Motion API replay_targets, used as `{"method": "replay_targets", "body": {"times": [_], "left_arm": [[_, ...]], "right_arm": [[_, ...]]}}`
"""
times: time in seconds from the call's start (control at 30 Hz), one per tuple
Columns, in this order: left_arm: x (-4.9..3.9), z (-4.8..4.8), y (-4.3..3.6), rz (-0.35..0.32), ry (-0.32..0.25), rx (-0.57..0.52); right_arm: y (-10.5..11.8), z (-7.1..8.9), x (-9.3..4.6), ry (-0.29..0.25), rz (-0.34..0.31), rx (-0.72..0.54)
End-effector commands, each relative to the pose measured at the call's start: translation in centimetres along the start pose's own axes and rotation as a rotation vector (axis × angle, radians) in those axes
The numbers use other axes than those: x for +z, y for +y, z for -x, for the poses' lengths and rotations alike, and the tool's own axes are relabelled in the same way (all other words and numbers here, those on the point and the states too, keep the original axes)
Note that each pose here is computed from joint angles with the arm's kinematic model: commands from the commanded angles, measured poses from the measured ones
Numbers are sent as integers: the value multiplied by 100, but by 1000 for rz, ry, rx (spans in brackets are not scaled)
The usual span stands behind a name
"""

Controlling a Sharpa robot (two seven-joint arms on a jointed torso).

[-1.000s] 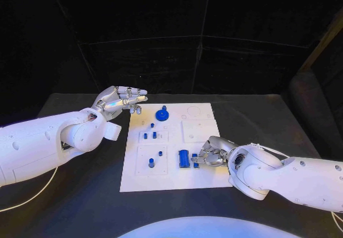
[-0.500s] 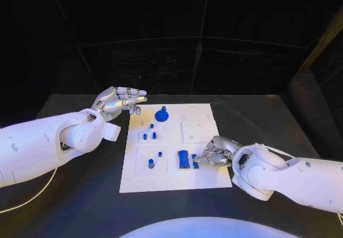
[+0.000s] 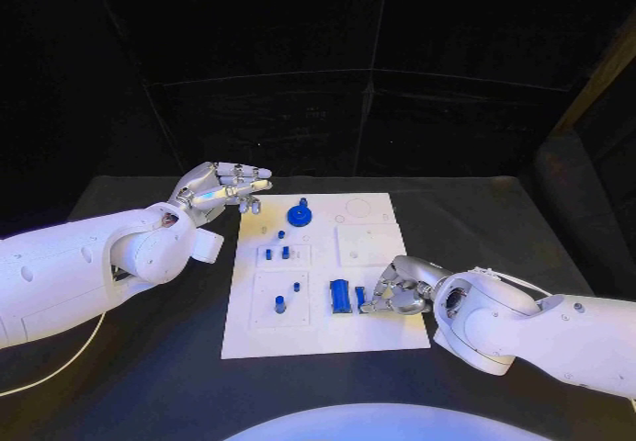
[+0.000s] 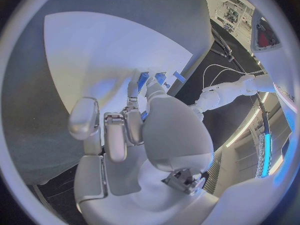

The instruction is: Assemble the parts on the task board

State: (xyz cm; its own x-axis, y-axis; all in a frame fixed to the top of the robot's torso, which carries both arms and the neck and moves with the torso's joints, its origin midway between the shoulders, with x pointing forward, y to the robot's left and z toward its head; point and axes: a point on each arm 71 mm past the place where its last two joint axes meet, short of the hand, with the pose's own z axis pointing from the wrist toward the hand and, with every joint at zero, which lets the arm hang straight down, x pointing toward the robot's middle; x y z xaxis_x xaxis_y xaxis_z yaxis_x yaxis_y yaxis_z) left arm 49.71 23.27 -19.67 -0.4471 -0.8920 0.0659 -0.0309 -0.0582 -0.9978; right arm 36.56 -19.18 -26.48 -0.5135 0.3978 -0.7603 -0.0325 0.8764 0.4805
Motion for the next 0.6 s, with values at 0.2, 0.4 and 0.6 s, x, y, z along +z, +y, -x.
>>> {"method": "replay_targets", "body": {"times": [0.2, 0.4, 0.6], "left_arm": [[5, -14, -9, -5, 12, -7], [4, -14, -9, -4, 11, -7], [1, -7, -10, -5, 9, -7]], "right_arm": [[1, -13, 74, 13, 4, -35], [7, -6, 115, -5, 3, -35], [35, 9, 70, -19, 44, -4]]}}
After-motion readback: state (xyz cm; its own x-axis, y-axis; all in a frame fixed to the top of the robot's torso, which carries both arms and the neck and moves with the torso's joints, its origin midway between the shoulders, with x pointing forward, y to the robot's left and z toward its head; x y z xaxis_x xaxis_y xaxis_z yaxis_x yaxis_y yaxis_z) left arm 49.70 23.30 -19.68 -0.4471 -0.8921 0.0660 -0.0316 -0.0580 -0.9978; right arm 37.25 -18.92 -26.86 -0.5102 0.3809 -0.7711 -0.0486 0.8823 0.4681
